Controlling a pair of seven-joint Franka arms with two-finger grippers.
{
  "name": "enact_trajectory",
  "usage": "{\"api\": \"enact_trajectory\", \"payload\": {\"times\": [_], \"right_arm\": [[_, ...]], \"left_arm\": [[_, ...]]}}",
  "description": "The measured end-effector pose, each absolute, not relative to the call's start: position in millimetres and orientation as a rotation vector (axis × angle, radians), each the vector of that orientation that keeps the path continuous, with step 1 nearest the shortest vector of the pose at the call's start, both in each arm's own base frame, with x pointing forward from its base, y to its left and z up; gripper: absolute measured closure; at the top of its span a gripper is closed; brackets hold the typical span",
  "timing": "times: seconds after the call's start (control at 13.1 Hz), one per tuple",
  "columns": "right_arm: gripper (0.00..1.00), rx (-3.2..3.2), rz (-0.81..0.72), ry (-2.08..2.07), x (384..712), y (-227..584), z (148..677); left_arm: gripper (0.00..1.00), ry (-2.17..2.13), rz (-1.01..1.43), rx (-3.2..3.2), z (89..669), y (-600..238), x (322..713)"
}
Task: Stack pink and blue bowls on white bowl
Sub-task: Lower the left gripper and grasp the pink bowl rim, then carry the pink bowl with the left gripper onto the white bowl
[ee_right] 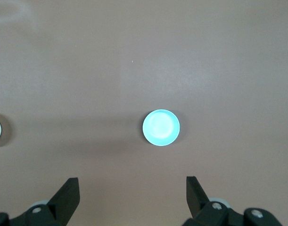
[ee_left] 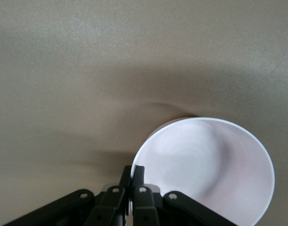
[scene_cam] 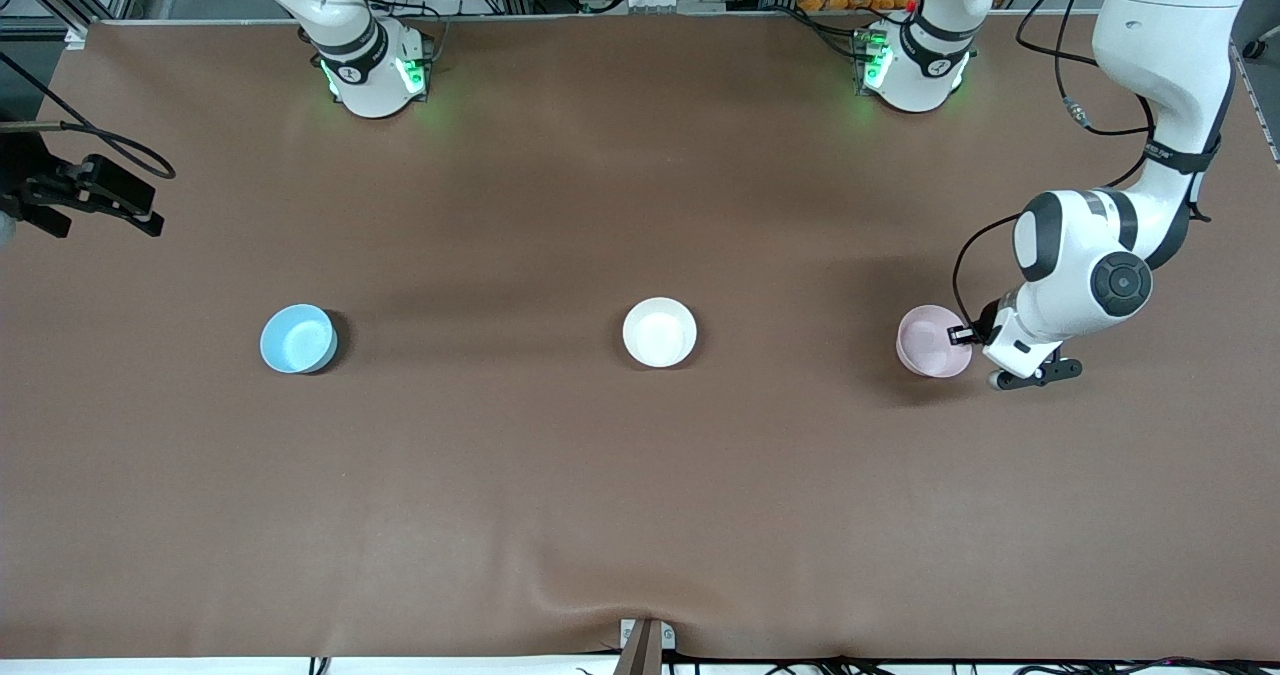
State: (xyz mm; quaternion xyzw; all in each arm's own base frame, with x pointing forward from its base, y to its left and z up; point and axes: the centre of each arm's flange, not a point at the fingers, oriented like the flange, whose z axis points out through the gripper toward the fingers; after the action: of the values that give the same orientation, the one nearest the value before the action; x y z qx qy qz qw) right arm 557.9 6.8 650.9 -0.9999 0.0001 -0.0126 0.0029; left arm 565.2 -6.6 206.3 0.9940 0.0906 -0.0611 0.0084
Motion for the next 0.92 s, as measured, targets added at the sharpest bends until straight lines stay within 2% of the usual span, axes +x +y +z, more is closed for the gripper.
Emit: {"api": "enact_trajectory", "payload": {"times": [0.38,0.92], "right_arm": [[0.0,-3.136,-0.039,0.005,557.9,5.2,650.9],[0.0,-3.136,-0.038,0.013,558.0,2.2,650.7]], "left_arm": [[0.97,0.2,-0.137,3.095,225.9,-38.2,569.9],[0.97,0.149,-0.023,3.049,320.7,-168.9,566.2]]}}
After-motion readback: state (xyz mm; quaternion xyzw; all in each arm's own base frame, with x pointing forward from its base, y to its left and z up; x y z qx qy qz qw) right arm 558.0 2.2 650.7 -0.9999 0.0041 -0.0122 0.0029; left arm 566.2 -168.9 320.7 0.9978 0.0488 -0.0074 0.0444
